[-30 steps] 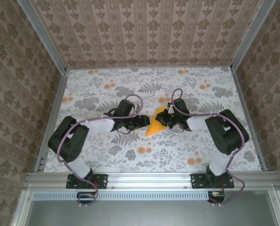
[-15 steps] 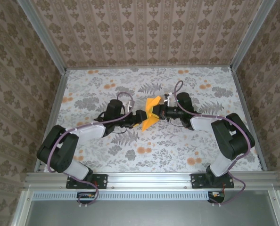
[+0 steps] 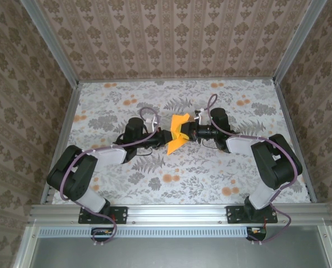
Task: Fold a paper plane with a square sheet of paper (pick it up from the middle)
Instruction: Turn over the paper at the center of the table.
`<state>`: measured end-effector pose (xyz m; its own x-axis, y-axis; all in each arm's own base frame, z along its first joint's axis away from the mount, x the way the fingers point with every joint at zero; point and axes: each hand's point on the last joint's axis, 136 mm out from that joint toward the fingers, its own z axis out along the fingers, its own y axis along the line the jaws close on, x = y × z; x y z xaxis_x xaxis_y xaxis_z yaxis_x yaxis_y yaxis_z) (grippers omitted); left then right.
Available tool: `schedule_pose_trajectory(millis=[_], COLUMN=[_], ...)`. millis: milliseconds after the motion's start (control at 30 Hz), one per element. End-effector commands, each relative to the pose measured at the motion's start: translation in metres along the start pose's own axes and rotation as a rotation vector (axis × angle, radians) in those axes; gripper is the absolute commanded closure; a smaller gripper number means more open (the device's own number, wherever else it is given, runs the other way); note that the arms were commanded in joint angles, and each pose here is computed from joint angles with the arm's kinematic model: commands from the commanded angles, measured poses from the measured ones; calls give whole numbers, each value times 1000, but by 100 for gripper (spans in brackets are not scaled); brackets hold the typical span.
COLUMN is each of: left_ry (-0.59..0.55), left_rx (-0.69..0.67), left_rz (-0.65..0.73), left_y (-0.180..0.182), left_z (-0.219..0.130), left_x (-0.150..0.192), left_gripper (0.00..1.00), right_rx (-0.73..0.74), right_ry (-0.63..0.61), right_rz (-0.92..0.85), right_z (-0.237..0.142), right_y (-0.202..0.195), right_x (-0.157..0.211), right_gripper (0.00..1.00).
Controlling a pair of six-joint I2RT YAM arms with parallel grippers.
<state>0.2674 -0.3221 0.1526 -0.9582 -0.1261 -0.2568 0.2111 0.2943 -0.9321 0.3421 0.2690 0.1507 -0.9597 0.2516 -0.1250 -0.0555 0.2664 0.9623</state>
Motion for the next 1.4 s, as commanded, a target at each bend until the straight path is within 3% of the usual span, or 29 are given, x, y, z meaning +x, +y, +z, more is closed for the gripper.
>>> schedule_pose_trajectory(millis=[0, 167, 333, 567, 767, 867, 1100, 1233, 1367], left_ry=[-10, -8, 14, -24, 33, 76, 156, 112, 20], left_rx=[-16, -202, -772, -1298, -1568, -1539, -1044, -868, -800], left_rz=[7, 28, 183, 401, 500, 495, 314, 239, 204], left_y=[8, 31, 70, 65, 69, 77, 79, 63, 54], left_z=[-3, -14, -64, -114, -106, -73, 28, 29, 1], left_x=[-2, 0, -2, -23, -33, -30, -6, -15, -30], left_gripper=[96, 95, 93, 90, 88, 85, 57, 47, 33], right_rx=[62, 297, 547, 683, 769, 802, 825, 775, 719], right_ry=[-18, -111, -210, -324, -393, -428, -483, -444, -352], right_rz=[-16, -56, -144, -159, -127, -105, -78, -91, -134], right_z=[-11, -42, -79, -110, -129, -138, -151, -139, -104], right_y=[-3, -28, -50, -66, -80, -87, -95, -93, -84], right_x=[-6, -15, -16, -15, -12, -10, -2, 2, 10], right_gripper=[67, 44, 28, 21, 22, 22, 21, 22, 27])
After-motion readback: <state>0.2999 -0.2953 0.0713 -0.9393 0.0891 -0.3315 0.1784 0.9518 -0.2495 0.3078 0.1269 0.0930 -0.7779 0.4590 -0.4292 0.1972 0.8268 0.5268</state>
